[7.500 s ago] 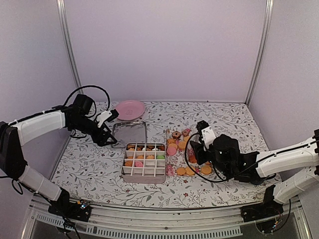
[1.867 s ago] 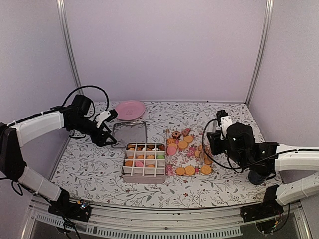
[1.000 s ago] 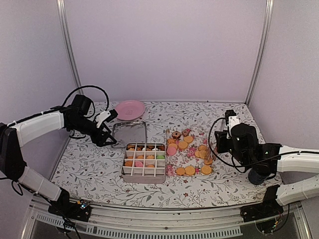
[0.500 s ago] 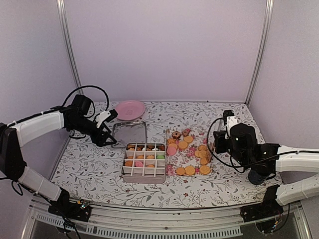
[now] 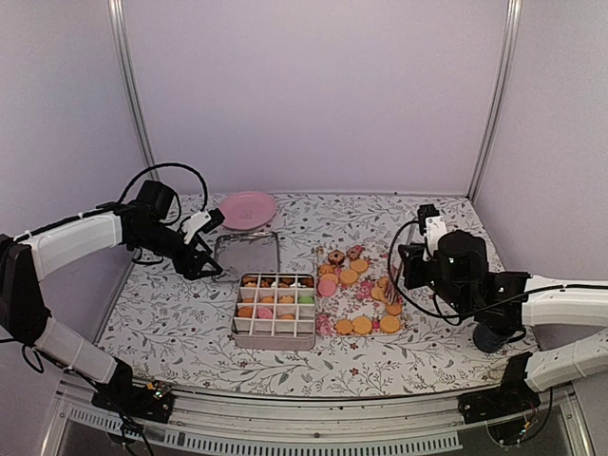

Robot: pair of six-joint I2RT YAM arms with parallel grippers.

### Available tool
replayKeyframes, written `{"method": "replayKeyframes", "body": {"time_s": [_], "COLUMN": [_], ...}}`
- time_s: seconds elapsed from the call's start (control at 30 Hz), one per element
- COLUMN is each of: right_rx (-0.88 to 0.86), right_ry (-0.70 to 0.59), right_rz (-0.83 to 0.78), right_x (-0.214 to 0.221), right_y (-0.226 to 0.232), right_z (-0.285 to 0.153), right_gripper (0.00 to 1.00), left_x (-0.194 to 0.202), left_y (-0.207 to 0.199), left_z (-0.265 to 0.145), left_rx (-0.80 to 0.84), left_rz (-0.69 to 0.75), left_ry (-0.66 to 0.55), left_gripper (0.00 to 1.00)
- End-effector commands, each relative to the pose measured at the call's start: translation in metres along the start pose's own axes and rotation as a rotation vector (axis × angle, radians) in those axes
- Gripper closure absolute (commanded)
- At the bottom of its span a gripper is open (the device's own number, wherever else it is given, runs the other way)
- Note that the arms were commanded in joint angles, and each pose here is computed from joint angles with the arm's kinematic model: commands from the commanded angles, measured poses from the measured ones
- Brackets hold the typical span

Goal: Pack the cookies
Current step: Pick up the fake cookies from the plate.

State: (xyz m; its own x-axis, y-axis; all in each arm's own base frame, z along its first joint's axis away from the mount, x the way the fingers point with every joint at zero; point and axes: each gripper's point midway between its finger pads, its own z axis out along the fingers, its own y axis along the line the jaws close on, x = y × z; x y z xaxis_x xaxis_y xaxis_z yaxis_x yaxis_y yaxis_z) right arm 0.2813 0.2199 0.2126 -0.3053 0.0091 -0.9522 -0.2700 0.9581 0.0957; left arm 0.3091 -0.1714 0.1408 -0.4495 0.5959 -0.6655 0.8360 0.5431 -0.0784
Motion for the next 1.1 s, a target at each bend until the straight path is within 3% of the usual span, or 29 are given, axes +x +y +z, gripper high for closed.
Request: {"method": "replayKeyframes", "body": {"time_s": [0.0, 0.07, 0.7, 0.97, 1.07], "right_rx": [-0.015, -0.004, 0.023, 0.045, 0.04], "right_ry": [-0.03, -0.026, 0.053, 0.125, 0.108], "right_rz": [0.015, 0.017, -0.065, -0.11, -0.09], "right_x": [-0.011, -0.008, 0.027, 0.046, 0.041], "right_y": [0.006, 0.004, -0.005, -0.006, -0.007], "right_z": [0.005, 0.005, 0.011, 0.017, 0.014], "right_gripper": [0.77, 0.67, 0.63, 0.63, 0.71], "left_x": [-0.005, -0.005, -0.005, -0.005, -0.004], "left_y": [0.003, 0.003, 0.002, 0.002, 0.002], "left_z": [-0.005, -0.005, -0.006, -0.006, -0.005], "left_rx": [-0.007, -0.006, -0.008, -0.006, -0.004], "left_rz": [0.009, 0.007, 0.01, 0.013, 0.011], "left_ry": [-0.017, -0.017, -0.02, -0.018, -0.015], "left_gripper": [0.25, 0.25, 0.25, 0.25, 0.25]}}
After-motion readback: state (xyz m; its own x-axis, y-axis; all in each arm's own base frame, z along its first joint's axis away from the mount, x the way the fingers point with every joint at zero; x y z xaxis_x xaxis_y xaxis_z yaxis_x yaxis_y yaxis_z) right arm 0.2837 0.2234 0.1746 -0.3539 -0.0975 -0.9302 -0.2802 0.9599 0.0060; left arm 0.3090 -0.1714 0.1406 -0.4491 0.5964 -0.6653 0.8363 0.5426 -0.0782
